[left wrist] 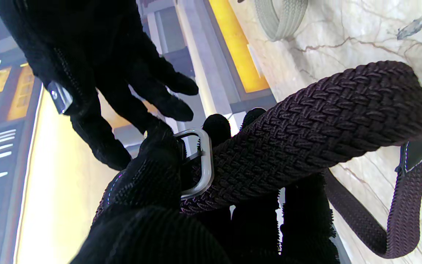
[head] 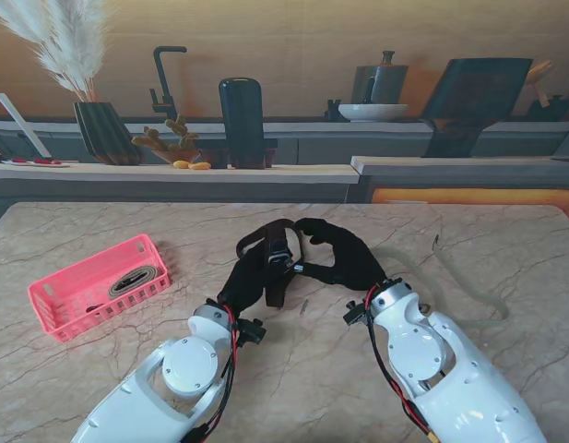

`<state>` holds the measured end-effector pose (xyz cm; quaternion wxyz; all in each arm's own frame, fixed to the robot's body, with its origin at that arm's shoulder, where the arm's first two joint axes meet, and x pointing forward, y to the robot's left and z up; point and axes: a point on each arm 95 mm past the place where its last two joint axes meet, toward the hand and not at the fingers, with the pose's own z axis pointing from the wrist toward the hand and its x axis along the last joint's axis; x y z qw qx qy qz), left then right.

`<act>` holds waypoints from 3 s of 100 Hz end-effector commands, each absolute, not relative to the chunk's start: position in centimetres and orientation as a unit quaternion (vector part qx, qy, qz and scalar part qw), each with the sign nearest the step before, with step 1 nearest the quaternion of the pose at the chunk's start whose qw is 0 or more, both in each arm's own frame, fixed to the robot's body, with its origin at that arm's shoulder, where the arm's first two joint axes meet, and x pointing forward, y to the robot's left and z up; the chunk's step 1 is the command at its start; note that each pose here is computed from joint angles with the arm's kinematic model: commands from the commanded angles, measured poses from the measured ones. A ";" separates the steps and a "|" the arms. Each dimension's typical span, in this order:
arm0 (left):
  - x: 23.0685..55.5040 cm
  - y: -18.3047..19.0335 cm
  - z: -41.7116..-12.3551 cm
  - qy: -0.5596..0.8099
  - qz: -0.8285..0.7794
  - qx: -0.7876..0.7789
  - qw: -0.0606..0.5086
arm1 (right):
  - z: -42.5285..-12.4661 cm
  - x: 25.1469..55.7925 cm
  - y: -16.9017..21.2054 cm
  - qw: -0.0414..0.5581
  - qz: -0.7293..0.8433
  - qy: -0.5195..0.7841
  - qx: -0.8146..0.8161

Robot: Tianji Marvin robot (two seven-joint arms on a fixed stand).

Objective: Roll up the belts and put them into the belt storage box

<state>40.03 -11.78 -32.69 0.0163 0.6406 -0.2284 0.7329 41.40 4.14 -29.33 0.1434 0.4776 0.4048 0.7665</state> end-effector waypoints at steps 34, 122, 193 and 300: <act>39.2 -12.7 -33.1 -0.277 0.730 0.623 0.043 | -28.8 42.8 5.3 0.072 0.753 0.401 0.516; 39.7 -12.7 -33.4 -0.261 0.717 0.644 0.049 | -26.0 42.5 5.4 0.069 0.803 0.327 0.493; 38.1 -13.8 -33.4 -0.193 0.672 0.696 0.163 | -25.3 42.8 6.6 0.143 0.835 0.308 0.433; 37.6 -12.3 -32.4 -0.059 0.664 0.699 0.259 | -31.6 42.5 6.7 0.128 0.782 0.413 0.449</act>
